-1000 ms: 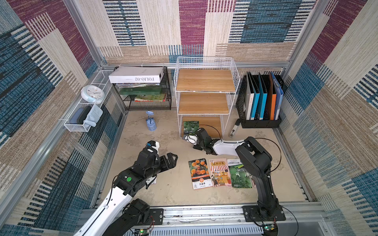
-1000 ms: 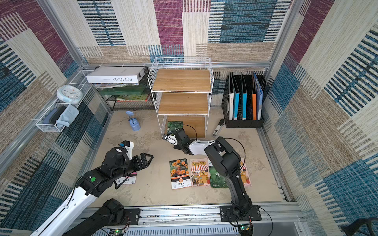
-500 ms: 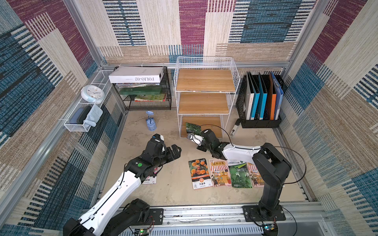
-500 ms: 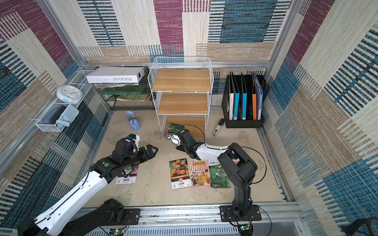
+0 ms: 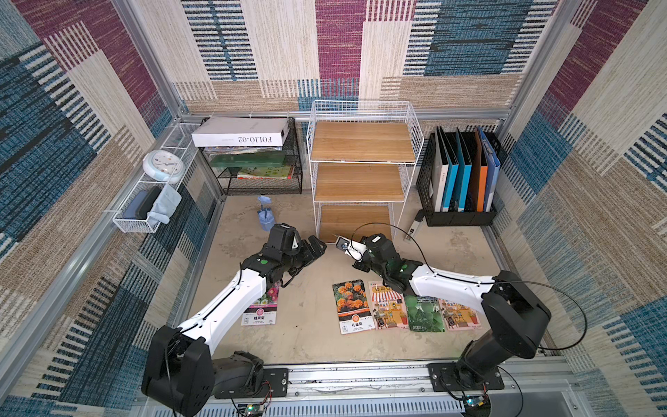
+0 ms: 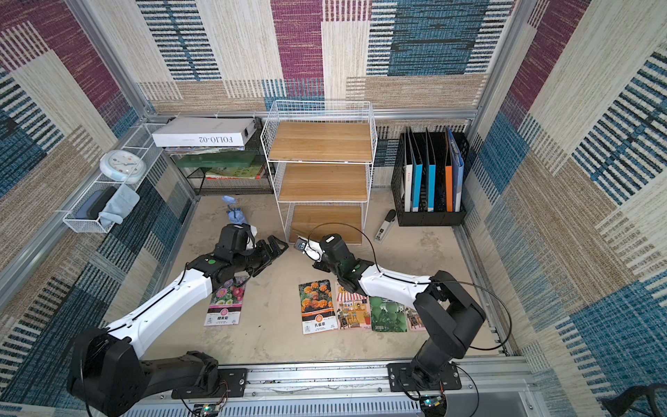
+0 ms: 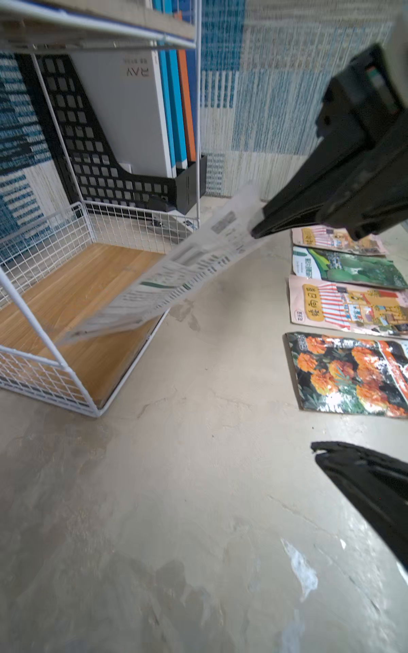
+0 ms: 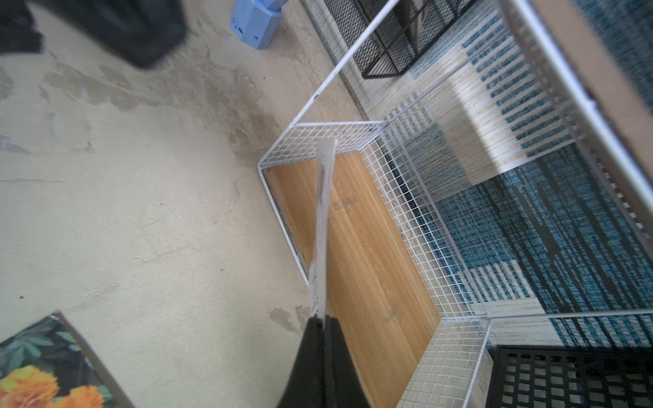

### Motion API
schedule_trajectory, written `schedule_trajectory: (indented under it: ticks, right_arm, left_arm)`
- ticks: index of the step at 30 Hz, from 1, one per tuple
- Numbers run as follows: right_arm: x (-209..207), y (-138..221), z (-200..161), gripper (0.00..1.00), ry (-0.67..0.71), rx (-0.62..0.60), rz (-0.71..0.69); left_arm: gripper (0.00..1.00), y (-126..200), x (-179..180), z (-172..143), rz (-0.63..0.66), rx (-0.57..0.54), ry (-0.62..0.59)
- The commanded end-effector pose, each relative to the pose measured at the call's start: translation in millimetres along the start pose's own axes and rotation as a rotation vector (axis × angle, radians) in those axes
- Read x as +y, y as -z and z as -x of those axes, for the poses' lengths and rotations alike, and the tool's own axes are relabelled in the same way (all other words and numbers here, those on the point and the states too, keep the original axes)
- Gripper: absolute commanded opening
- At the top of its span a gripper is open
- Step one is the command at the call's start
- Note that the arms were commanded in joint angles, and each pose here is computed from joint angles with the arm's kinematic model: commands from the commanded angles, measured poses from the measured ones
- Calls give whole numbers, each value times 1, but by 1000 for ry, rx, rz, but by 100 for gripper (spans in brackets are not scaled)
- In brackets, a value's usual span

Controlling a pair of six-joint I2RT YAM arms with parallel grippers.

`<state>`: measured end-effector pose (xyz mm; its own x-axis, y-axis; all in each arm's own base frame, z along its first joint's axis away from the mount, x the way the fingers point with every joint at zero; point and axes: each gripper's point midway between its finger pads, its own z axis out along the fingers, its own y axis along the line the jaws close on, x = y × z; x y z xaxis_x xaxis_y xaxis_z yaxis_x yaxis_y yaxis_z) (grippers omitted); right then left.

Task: Take the seed bag off the shelf
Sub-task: Pick up the seed packet from the shelf.

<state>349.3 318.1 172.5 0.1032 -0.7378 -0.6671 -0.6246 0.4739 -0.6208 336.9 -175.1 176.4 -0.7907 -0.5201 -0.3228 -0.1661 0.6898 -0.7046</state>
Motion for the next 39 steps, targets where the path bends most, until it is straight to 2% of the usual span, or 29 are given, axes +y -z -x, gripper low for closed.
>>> schedule_trajectory:
  ticks: [1,7,12,17,24,31,39]
  right_arm:
    - [-11,19,15,0,-17,-45,-37]
    - [-17,48,35,0,-12,-99,-25]
    - [-7,51,36,0,-5,-88,9]
    - [1,50,35,0,-5,-86,20]
    - [4,45,38,0,2,-92,28]
    - [-5,54,52,0,-7,-129,6]
    - [1,65,72,0,17,-170,15]
  left_arm:
    - [98,2,-27,13,-91,-23,17]
    - [99,-3,-48,24,-142,-12,71]
    - [100,-10,-56,27,-188,-2,165]
    - [100,-1,-63,36,-246,-59,241]
    - [100,17,-64,37,-254,-100,247]
    - [100,7,-63,26,-258,-25,273]
    - [99,3,-66,27,-266,-13,283]
